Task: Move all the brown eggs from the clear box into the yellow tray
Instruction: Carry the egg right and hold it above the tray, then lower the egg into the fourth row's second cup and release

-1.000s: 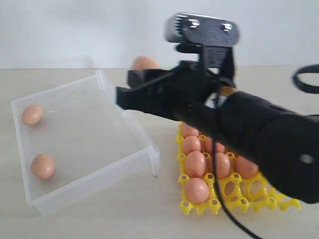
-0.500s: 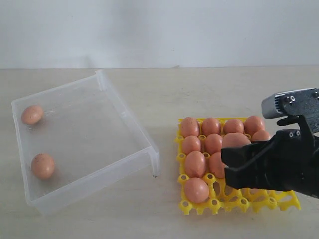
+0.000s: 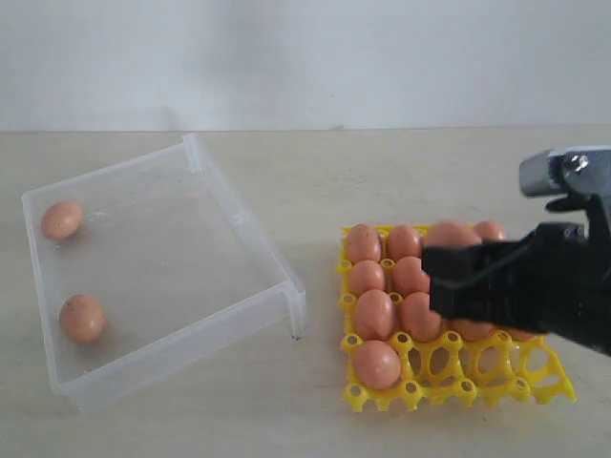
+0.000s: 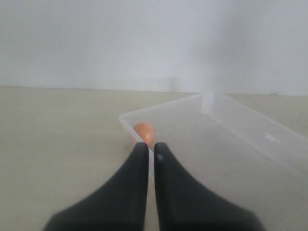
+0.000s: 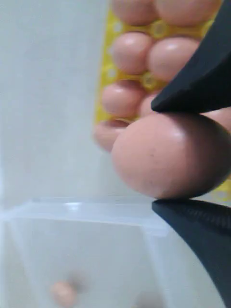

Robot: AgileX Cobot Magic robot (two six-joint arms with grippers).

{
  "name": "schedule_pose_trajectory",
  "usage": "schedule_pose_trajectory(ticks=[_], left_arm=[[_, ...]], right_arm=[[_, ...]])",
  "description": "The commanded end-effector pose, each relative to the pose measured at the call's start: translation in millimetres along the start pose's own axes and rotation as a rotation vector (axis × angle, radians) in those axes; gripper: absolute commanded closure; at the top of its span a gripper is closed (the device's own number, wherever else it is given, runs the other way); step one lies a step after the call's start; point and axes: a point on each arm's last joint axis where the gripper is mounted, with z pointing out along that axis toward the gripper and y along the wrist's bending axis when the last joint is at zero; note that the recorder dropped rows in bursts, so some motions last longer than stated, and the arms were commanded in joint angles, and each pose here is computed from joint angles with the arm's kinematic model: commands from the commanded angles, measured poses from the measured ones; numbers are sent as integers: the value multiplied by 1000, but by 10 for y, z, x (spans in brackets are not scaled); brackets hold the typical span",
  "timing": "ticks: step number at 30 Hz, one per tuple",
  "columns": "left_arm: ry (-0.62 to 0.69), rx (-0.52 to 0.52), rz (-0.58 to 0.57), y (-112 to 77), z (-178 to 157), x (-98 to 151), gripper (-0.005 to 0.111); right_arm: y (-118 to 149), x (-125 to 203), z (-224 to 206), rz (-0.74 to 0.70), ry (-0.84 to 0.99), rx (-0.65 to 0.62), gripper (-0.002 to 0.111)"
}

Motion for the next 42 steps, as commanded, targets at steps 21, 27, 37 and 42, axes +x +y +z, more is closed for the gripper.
schedule_pose_trajectory(ticks=[21,27,37,42], left_arm=[[-3,-2,-1,2,-1,5,103],[-3,-2,-1,2,-1,5,103],[-3,-2,-1,2,-1,5,103],[-3,-2,-1,2,-1,5,103]], right_arm=[[-416,-471,673,315,-196,-620,108],[-739,-161,513,154,111,-654,108],[-792,25,535,47,219,-687,108],[-678,157,503,-115,315,-778,108]])
